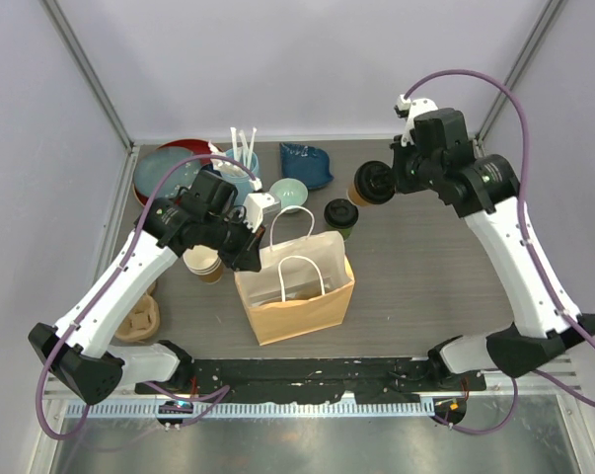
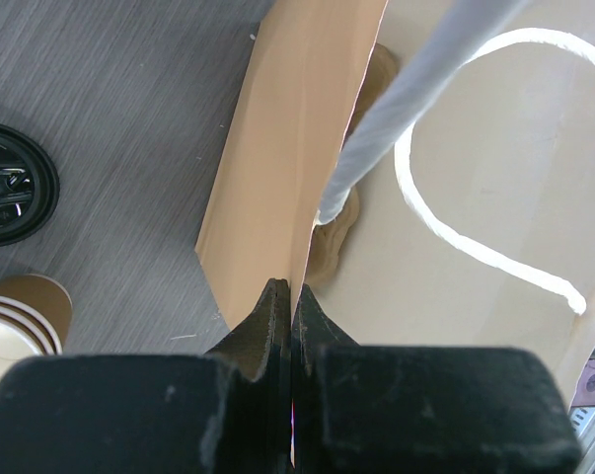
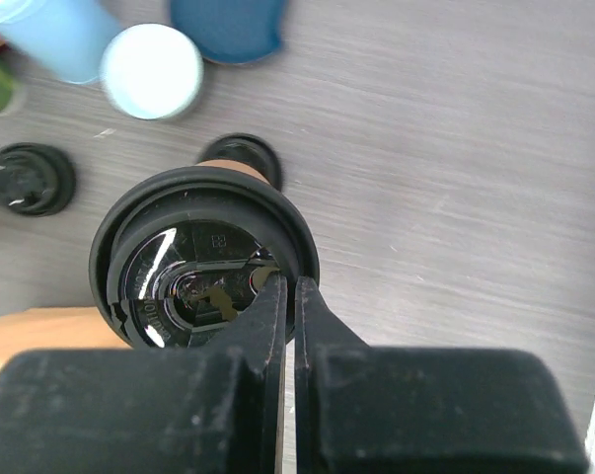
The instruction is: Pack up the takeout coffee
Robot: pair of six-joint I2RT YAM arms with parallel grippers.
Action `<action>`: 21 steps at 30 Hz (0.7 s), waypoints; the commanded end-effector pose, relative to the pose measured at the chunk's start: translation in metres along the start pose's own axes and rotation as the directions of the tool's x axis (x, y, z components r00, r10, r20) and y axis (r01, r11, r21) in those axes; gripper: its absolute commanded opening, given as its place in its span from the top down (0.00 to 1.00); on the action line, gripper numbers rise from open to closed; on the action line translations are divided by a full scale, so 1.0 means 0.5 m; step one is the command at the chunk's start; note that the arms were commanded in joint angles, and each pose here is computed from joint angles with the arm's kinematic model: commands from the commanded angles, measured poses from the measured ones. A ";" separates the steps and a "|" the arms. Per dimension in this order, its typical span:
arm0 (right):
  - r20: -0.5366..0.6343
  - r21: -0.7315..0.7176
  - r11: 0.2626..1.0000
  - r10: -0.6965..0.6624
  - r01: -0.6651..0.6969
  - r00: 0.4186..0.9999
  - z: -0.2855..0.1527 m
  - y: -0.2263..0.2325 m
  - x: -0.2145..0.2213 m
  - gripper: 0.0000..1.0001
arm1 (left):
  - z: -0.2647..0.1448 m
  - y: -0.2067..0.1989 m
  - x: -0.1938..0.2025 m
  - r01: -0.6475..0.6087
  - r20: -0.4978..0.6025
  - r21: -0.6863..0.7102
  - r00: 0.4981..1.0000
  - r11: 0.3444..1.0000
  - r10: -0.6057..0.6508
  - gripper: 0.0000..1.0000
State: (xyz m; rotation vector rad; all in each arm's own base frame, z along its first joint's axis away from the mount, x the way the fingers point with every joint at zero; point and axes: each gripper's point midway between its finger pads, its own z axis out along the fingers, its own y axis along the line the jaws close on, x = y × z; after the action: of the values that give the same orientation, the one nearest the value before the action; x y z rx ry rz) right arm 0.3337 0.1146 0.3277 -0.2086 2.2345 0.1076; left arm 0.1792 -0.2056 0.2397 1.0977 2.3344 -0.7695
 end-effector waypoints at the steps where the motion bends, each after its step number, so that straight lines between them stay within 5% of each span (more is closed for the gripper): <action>1: 0.081 -0.116 0.992 -0.033 0.042 0.996 -0.121 0.063 -0.029 0.99 | -0.024 -0.021 -0.019 -0.040 0.056 0.022 0.998 0.999 0.039 1.00; 21: 0.114 -0.519 0.813 -0.239 0.263 0.964 -0.260 0.250 0.048 0.99 | -0.021 -0.017 -0.023 -0.029 0.058 0.012 0.998 0.999 0.028 1.00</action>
State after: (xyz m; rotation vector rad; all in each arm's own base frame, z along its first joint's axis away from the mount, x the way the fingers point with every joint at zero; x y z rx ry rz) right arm 0.2142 0.2018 0.3833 -0.6942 2.1160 0.5213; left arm 0.1793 -0.2055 0.2399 1.0964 2.3341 -0.7682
